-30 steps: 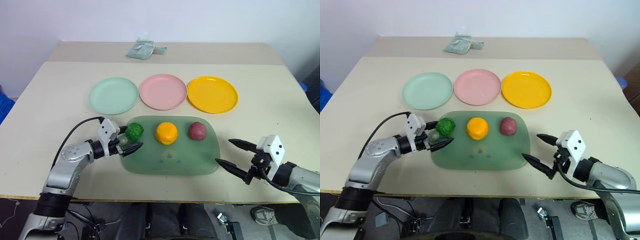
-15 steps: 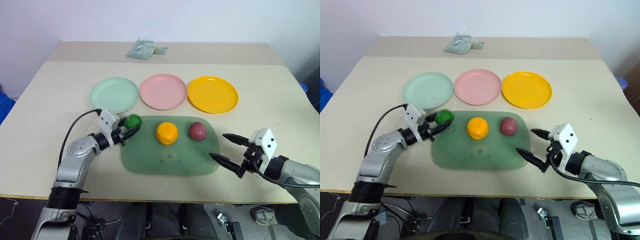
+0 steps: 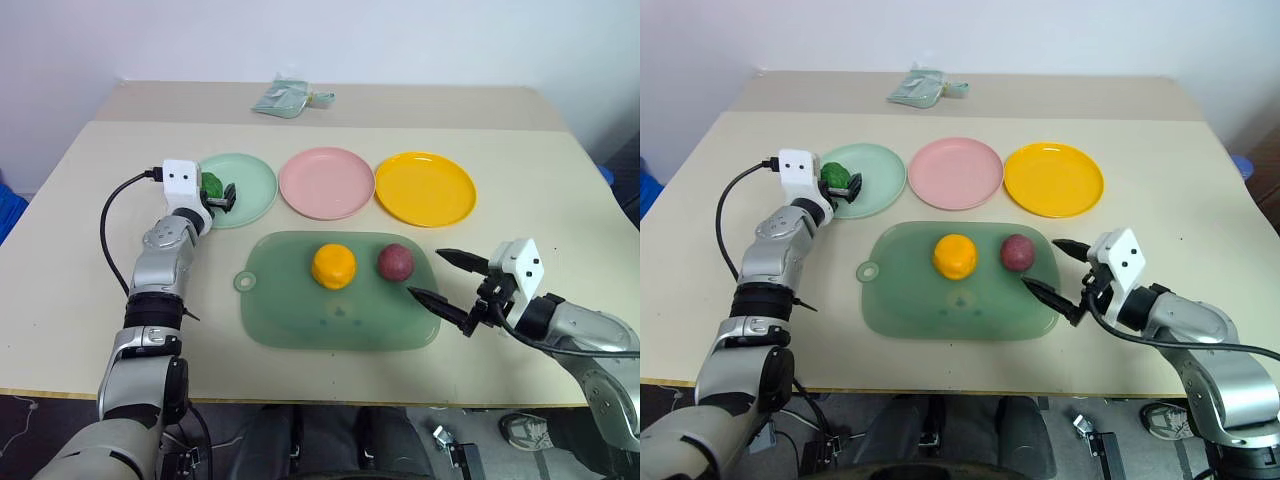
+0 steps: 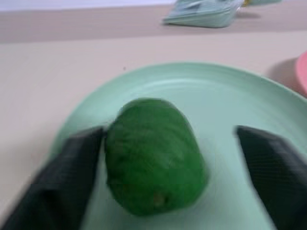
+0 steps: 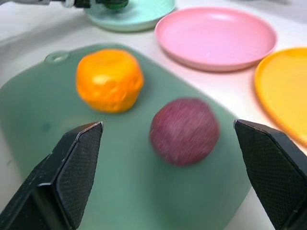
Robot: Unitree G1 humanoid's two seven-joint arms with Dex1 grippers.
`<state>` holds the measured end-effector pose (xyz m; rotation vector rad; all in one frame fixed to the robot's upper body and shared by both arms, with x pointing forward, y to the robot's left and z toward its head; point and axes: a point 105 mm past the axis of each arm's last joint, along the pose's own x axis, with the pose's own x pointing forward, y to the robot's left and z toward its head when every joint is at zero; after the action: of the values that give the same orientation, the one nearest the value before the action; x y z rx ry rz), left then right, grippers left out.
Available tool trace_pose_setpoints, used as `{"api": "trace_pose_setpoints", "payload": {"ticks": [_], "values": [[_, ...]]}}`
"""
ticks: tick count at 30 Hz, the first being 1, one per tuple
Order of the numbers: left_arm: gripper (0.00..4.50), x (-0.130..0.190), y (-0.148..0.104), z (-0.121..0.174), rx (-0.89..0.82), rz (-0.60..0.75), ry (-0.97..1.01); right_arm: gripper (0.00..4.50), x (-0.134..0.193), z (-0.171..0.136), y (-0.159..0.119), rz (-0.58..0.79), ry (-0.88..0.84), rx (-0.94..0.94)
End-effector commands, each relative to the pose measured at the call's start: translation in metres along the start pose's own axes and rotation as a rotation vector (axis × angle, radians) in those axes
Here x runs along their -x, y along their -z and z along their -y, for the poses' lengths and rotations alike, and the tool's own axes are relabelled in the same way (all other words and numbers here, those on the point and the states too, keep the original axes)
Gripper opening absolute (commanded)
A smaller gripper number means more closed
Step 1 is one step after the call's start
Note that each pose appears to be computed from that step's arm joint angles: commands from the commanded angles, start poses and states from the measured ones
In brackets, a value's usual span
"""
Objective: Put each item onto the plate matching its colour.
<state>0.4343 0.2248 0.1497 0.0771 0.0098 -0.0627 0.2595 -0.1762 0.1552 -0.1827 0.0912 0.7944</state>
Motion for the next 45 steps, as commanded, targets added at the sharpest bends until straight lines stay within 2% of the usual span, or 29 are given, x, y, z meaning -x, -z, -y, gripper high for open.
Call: {"api": "trace_pose_setpoints", "payload": {"ticks": [1,6,9,12,17,21,24,26,27,28,32,36,38,41,43,45], "values": [[4.48,0.010,-0.025,-0.012,-0.061,0.110,-0.010,4.50,-0.011,-0.011,-0.018,0.062,-0.039,0.036],[4.48,0.054,-0.030,-0.027,-0.054,0.208,0.053,4.50,-0.043,-0.032,-0.024,0.074,-0.104,0.085],[4.48,0.093,-0.021,0.000,-0.045,0.186,0.327,4.50,-0.066,-0.036,-0.018,0.068,-0.114,0.084],[4.48,0.142,0.005,0.051,-0.123,0.045,0.690,4.50,-0.086,-0.040,-0.005,0.017,-0.129,0.088],[4.48,0.179,0.024,0.087,-0.141,-0.047,0.909,4.50,-0.104,-0.041,0.004,-0.034,-0.140,0.076],[4.48,0.185,0.025,0.099,-0.121,-0.047,0.944,4.50,-0.113,-0.039,0.008,-0.056,-0.121,0.077],[4.50,0.183,0.025,0.102,-0.114,-0.042,0.943,3.66,-0.117,-0.039,0.006,-0.045,-0.110,0.067],[4.50,0.183,0.026,0.104,-0.109,-0.042,0.947,2.72,-0.116,-0.042,-0.001,-0.017,-0.117,0.070],[4.50,0.182,0.026,0.105,-0.106,-0.042,0.949,2.47,-0.115,-0.044,-0.006,0.006,-0.124,0.079],[4.50,0.182,0.027,0.105,-0.104,-0.042,0.949,2.35,-0.114,-0.045,-0.011,0.027,-0.129,0.083],[4.50,0.180,0.031,0.105,-0.097,-0.043,0.944,2.35,-0.108,-0.045,-0.038,0.126,-0.134,0.092],[4.50,0.180,0.032,0.106,-0.094,-0.039,0.939,2.35,-0.102,-0.019,-0.071,0.237,-0.016,0.047],[4.50,0.180,0.032,0.106,-0.093,-0.036,0.937,2.35,-0.102,0.012,-0.077,0.224,0.135,0.037],[4.50,0.180,0.032,0.109,-0.088,-0.024,0.942,2.35,-0.099,0.078,-0.059,0.086,0.441,0.046],[4.50,0.182,0.031,0.112,-0.086,-0.013,0.951,2.35,-0.095,0.105,-0.043,0.012,0.548,0.034],[4.50,0.182,0.030,0.113,-0.086,-0.007,0.954,2.35,-0.094,0.118,-0.036,-0.003,0.595,0.019]]}}
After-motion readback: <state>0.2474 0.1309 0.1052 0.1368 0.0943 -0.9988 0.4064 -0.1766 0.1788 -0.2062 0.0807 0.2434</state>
